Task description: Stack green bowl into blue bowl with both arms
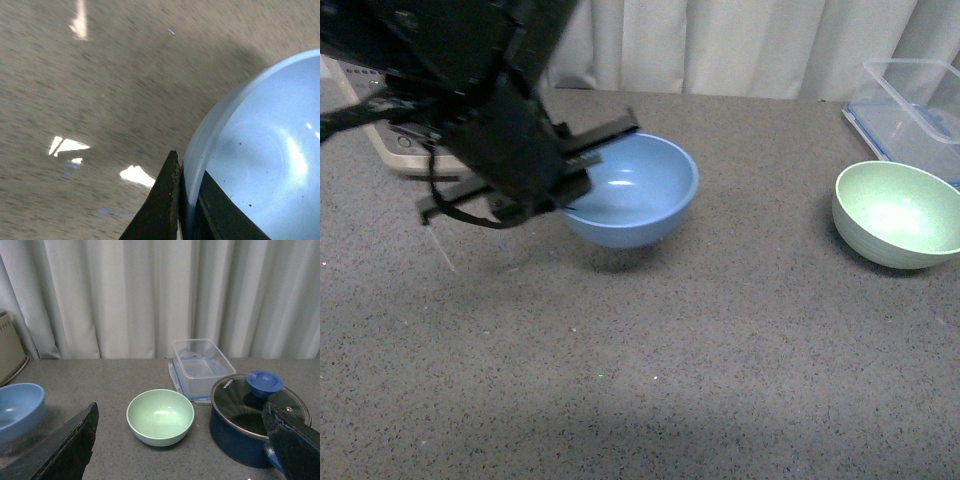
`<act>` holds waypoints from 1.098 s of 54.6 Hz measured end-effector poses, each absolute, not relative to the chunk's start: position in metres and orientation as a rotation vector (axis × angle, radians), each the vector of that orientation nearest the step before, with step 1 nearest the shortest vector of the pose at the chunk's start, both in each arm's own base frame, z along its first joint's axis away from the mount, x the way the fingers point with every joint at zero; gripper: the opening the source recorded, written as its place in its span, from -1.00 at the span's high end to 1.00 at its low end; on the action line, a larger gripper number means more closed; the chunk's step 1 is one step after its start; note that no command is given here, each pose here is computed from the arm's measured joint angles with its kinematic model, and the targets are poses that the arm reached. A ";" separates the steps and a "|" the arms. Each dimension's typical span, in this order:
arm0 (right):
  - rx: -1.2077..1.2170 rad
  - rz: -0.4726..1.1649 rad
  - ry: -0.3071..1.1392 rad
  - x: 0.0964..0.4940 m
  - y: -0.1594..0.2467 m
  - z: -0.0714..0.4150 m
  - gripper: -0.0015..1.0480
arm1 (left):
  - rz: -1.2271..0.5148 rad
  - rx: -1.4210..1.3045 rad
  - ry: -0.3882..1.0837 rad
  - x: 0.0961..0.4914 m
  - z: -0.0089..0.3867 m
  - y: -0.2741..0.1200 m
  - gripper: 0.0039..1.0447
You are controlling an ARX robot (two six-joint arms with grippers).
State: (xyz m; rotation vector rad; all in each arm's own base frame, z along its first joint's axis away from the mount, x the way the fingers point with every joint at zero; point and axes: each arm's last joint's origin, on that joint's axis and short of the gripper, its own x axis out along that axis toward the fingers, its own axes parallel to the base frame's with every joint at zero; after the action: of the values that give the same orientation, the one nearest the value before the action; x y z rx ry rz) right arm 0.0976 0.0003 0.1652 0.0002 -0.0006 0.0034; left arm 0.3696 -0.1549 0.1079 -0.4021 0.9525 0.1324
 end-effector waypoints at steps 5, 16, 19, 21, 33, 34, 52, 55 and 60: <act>0.000 0.004 -0.001 0.098 0.000 0.165 -0.83 | 0.083 -0.398 0.976 0.363 0.102 -0.185 0.93; 0.000 0.003 -0.001 0.098 0.000 0.165 -0.83 | 0.027 -0.406 1.029 0.351 0.091 -0.223 0.93; 0.000 0.003 -0.001 0.098 0.000 0.165 -0.83 | 0.022 -0.408 1.035 0.349 0.089 -0.229 0.93; 0.000 0.003 -0.001 0.098 0.000 0.165 -0.83 | 0.018 -0.406 1.038 0.347 0.087 -0.232 0.93; 0.000 0.004 -0.001 0.098 0.000 0.165 -0.83 | 0.032 -0.398 1.012 0.348 0.082 -0.234 0.93; 0.000 0.004 -0.001 0.098 0.000 0.165 -0.83 | 0.032 -0.399 1.010 0.348 0.082 -0.234 0.93; 0.000 0.003 -0.001 0.098 0.000 0.165 -0.83 | 0.004 -0.432 0.967 0.348 0.078 -0.234 0.93; 0.000 0.004 -0.001 0.098 0.000 0.165 -0.83 | 0.002 -0.432 0.968 0.348 0.078 -0.234 0.93; 0.000 0.004 -0.001 0.098 0.000 0.165 -0.83 | 0.003 -0.428 0.972 0.347 0.077 -0.233 0.93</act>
State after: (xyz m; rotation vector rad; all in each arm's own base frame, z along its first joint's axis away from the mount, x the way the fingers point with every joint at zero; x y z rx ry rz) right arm 0.0976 0.0003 0.1652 0.0002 -0.0006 0.0038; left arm 0.3469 -0.2334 0.0766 -0.4285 0.9716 0.0029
